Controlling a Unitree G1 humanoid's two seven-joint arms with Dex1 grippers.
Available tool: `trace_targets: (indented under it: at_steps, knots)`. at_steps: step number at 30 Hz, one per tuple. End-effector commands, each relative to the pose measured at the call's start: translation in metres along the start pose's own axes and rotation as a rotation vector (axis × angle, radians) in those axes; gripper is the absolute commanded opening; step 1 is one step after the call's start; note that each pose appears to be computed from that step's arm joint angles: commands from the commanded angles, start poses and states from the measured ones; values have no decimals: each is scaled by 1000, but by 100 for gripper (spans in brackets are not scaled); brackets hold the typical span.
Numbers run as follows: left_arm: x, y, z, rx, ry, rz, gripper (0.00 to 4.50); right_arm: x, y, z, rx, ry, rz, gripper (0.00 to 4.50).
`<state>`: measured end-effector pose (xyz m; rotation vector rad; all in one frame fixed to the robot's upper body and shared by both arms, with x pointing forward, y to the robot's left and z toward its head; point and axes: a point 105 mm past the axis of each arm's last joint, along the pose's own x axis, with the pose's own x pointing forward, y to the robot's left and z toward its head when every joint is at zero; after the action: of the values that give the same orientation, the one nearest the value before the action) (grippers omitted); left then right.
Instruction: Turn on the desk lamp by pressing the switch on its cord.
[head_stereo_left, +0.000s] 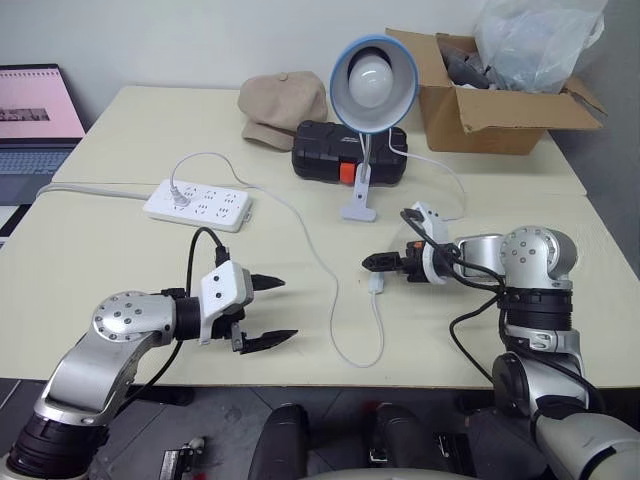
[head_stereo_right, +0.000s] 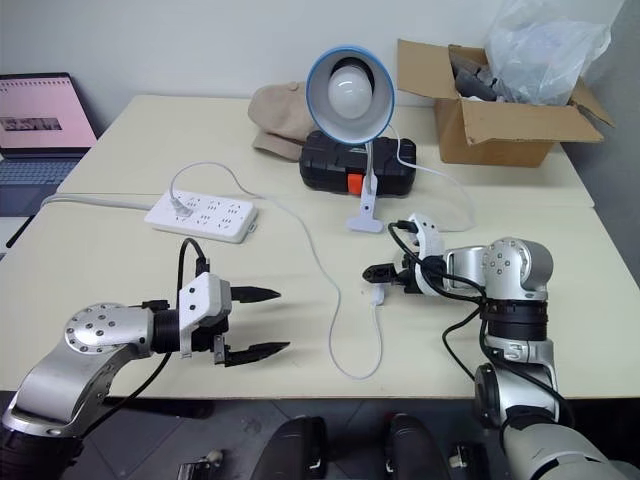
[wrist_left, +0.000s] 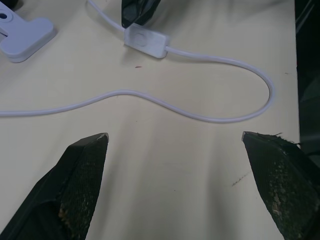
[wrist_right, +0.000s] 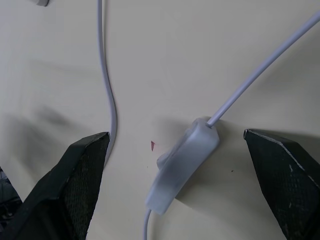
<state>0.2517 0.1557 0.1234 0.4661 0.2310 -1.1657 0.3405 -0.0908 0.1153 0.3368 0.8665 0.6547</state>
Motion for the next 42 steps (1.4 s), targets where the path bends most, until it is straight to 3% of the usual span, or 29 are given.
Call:
trace_targets:
  at_steps: [1, 6, 9, 11, 15, 25, 35, 42]
  knots:
    - [0, -1, 4, 27, -16, 3, 445, -1, 10, 6, -20, -8, 32, 450]
    - [1, -1, 2, 29, -14, 5, 445, 2, 10, 6, -8, -1, 29, 450]
    - [2, -1, 2, 22, -20, 5, 450, 3, 10, 6, 2, 1, 32, 411]
    - [3, -1, 3, 13, -28, 5, 450, 4, 9, 6, 12, 1, 29, 348]
    - [4, 0, 3, 16, -32, 5, 450, 5, 5, 8, 39, 1, 18, 284]
    - [6, 0, 1, 18, -28, 2, 450, 5, -12, 8, 131, -30, 11, 50]
    - [3, 5, 4, 3, -40, 11, 450, 4, -11, 2, 101, -85, 50, 39]
    - [-3, 41, 32, -81, -142, 145, 450, -26, 24, 27, -144, -309, 228, 39]
